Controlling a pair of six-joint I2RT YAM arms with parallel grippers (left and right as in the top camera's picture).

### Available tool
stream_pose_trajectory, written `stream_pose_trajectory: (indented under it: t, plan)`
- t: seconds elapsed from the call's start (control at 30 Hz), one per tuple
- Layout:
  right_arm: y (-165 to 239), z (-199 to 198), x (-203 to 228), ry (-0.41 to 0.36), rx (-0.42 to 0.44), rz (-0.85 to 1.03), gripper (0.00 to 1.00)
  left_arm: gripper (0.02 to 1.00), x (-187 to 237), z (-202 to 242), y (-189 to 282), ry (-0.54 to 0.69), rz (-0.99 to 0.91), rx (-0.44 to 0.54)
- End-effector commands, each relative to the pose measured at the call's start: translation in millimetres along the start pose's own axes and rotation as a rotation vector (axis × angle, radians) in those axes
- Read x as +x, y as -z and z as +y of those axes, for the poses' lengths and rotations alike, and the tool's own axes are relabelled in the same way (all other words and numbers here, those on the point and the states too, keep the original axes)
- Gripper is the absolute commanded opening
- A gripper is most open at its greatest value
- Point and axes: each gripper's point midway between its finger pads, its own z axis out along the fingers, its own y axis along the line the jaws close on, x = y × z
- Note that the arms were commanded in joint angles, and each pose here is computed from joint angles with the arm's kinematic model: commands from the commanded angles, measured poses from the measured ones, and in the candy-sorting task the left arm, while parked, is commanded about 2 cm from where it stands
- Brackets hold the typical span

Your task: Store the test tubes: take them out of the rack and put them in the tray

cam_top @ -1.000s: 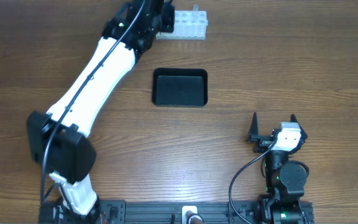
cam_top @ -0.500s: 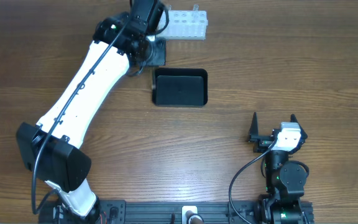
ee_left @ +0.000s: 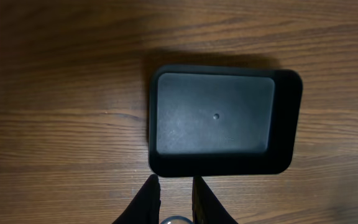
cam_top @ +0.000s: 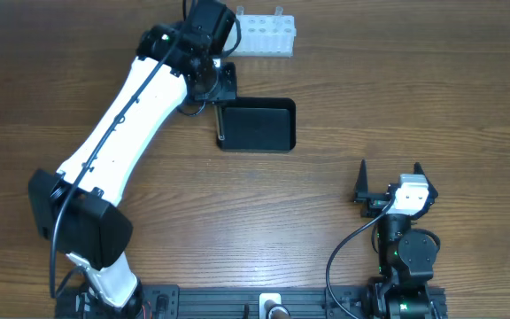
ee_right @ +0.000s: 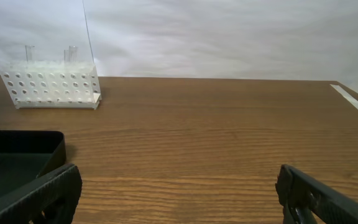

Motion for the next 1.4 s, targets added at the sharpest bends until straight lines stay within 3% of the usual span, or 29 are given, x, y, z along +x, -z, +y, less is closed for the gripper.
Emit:
stream_pose_trajectory:
  t: [0.03,0.4,1.4]
  plan:
    - [0.1,-0.5,1.7,0.004,0.000,0.001,0.991,0.156,4.1,-4.3,-16.7,0.032,0.055,0.021]
    - [0.1,-0.5,1.7,0.004,0.000,0.001,0.991,0.148,19.0,-6.5,-66.7,0.038,0.184,0.011]
    - [0.1,-0.5,1.7,0.004,0.000,0.001,0.993,0.172,7.1,0.2,-133.8,-0.042,0.167,-0.045]
